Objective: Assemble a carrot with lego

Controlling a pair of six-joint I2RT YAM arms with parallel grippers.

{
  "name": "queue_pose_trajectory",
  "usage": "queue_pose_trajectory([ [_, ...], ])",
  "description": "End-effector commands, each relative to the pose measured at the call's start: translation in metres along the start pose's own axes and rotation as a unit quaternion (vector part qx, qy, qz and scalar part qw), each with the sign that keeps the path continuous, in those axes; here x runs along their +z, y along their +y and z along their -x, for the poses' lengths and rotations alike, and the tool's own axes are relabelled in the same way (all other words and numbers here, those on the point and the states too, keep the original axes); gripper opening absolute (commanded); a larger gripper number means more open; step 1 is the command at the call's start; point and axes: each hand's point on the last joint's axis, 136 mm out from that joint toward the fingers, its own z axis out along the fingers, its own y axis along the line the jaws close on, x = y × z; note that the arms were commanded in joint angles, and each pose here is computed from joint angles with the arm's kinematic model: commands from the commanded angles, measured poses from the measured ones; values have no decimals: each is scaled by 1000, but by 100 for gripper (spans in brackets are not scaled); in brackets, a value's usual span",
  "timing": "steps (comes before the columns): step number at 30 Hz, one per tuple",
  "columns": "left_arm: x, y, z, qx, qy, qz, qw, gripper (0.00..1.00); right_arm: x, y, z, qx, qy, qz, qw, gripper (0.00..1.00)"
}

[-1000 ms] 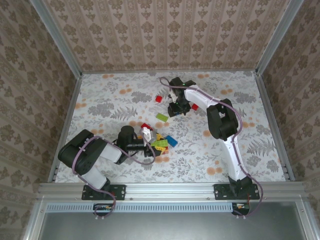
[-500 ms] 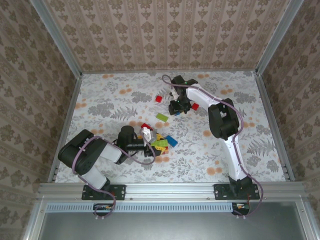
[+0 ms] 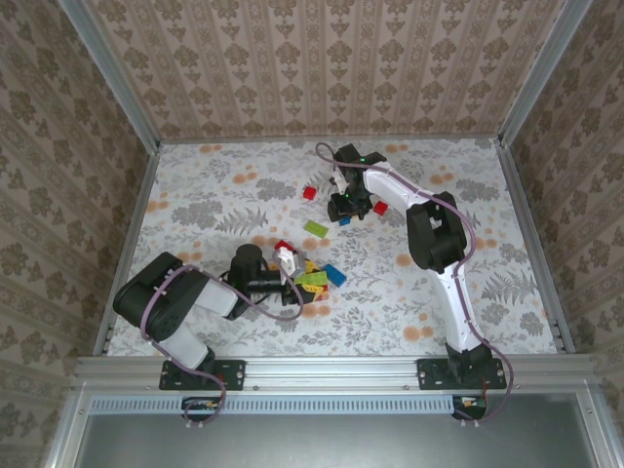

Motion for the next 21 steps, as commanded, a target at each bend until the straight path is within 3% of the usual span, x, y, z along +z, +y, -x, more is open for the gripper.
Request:
queue_pose_trajectory([
  [1, 2, 3, 1, 2, 1, -4, 1000, 56, 5, -2, 2, 7, 4, 5, 1000, 52],
  [14, 1, 0, 2, 5, -3, -7, 1000, 60, 11, -5, 0, 8, 12, -3, 1000, 50],
  [21, -1, -2, 4, 10, -9, -8, 1000, 73, 12, -5, 0, 9, 13, -3, 1000, 42],
])
